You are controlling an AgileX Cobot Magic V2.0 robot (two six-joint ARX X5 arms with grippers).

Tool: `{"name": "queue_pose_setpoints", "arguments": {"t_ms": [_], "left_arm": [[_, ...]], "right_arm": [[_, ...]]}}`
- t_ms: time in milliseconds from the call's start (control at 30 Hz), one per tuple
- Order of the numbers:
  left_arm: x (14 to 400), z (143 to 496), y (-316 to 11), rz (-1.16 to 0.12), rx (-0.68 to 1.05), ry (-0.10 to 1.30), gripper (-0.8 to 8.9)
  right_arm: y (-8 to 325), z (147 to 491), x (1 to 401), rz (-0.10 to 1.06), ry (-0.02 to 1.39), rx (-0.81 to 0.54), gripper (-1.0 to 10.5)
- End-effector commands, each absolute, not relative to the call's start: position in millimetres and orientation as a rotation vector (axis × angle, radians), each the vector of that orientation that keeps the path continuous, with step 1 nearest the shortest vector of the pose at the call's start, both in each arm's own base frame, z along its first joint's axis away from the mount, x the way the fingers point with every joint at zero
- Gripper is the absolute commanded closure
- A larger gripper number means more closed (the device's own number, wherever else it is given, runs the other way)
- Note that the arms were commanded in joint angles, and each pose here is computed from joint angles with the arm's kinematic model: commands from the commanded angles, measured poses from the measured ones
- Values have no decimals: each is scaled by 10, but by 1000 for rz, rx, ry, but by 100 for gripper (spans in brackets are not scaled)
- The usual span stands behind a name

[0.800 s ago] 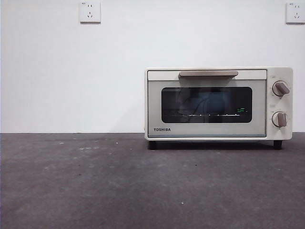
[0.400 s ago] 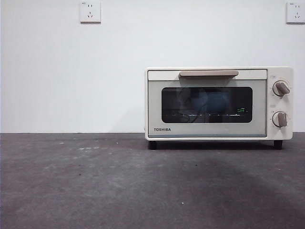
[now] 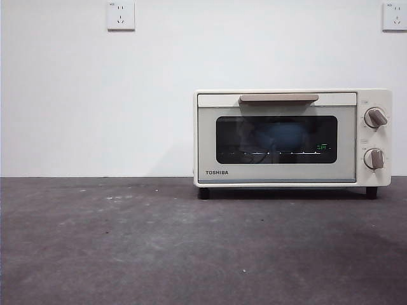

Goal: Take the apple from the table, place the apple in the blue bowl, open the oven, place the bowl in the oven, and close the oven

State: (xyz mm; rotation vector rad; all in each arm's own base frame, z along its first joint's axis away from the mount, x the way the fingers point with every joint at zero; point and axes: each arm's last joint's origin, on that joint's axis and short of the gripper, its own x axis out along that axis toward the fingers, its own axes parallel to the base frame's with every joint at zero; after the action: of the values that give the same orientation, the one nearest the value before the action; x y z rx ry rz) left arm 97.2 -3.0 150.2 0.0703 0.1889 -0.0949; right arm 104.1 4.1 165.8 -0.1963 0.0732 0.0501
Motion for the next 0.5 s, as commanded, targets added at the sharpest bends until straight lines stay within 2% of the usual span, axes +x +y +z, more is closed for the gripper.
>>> {"name": "queue_pose_setpoints", "arguments": {"t_ms": [33, 300, 500], "left_arm": [[977, 1474, -27, -90, 66, 192, 817], [979, 1472, -27, -90, 66, 195, 817], [981, 1468, -27, -90, 66, 200, 817]], "right_arm": [[30, 1579, 1026, 20, 110, -147, 946], [10, 1478, 965, -40, 206, -110, 946], [10, 1497, 957, -39, 183, -110, 946]]}}
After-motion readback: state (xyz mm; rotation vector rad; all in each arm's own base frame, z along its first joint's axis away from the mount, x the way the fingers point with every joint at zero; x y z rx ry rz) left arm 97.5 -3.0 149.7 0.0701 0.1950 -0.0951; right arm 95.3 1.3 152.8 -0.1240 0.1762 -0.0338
